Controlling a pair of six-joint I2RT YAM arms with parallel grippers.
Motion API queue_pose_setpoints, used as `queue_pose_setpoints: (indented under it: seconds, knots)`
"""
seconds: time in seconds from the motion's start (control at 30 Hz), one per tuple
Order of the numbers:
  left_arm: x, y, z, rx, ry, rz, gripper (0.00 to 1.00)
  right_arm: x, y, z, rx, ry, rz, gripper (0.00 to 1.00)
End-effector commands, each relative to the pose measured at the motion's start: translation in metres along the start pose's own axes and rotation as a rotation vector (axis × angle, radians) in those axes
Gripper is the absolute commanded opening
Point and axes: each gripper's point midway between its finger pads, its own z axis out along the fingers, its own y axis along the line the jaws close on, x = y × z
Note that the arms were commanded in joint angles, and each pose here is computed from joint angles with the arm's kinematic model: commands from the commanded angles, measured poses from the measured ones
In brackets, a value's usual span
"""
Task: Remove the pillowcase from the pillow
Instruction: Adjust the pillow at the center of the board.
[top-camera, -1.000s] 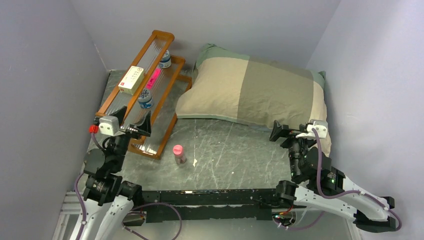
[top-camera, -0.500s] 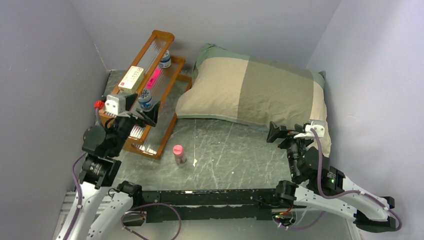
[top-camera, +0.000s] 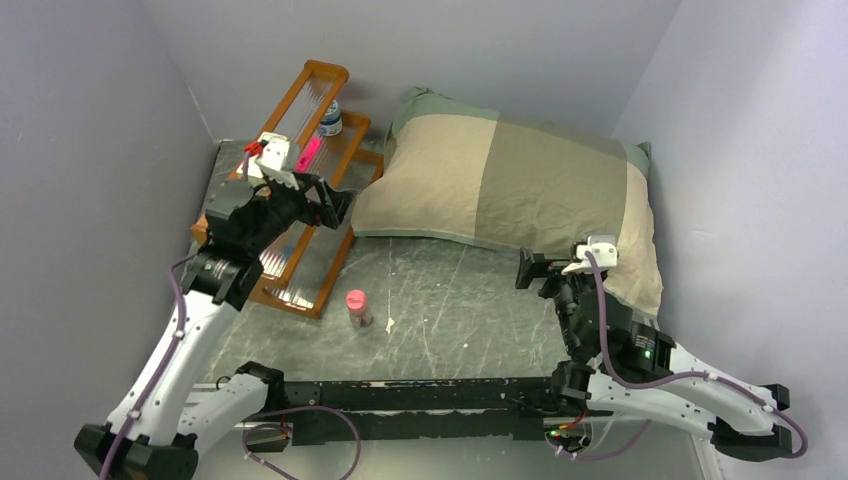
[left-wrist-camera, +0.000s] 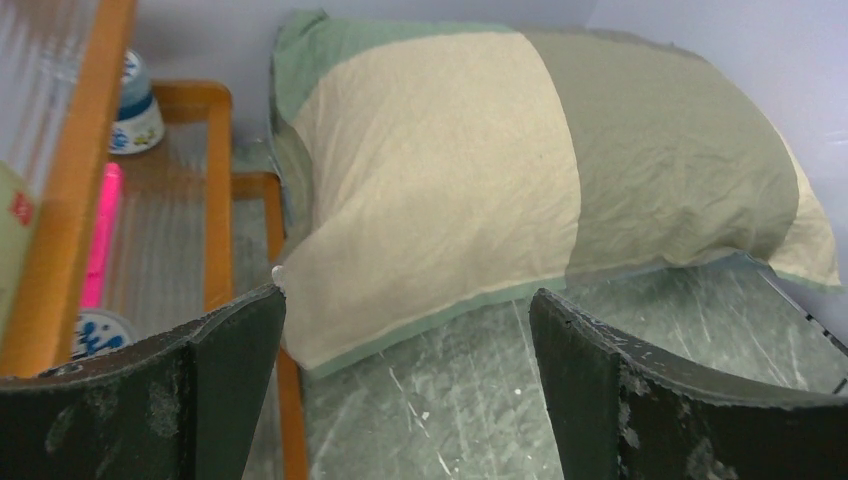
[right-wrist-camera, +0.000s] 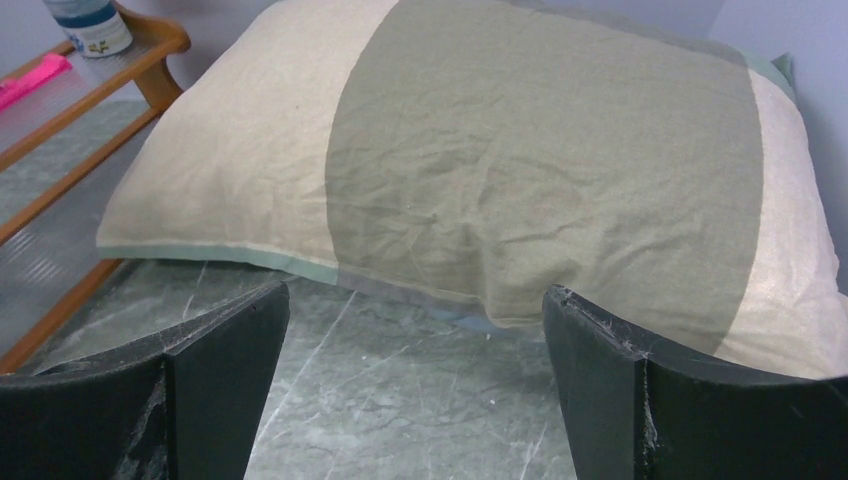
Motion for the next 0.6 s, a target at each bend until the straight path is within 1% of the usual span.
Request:
queue_pose_setpoints:
  seconds: [0.0,0.13,0.23,0.4,0.47,0.57]
  knots:
    - [-0.003,-0.02,0.013,0.075,0.04,-0.034,0.97,-0.012,0.007,0.0,-0.029,-0.002,0.022,1.0]
    - [0.023,-0.033,0.033,0.056,0.133,-0.008,0.97,-0.01,0.012,0.001,-0.041,0.004,0.008,1.0]
    - [0.045,-0.049,0.049,0.074,0.201,0.0,0.97,-0.01,0.017,0.002,-0.056,0.007,0.0,1.0]
    - [0.075,-0.053,0.073,0.087,0.298,0.016,0.97,-0.017,0.031,0.006,-0.066,0.042,-0.007,1.0]
    - [0.083,-0.049,0.08,0.077,0.332,0.037,0.97,-0.016,0.042,0.011,-0.07,0.047,-0.043,1.0]
    - [0.091,-0.047,0.084,0.076,0.378,0.069,0.97,-0.007,0.065,0.019,-0.077,0.122,-0.141,1.0]
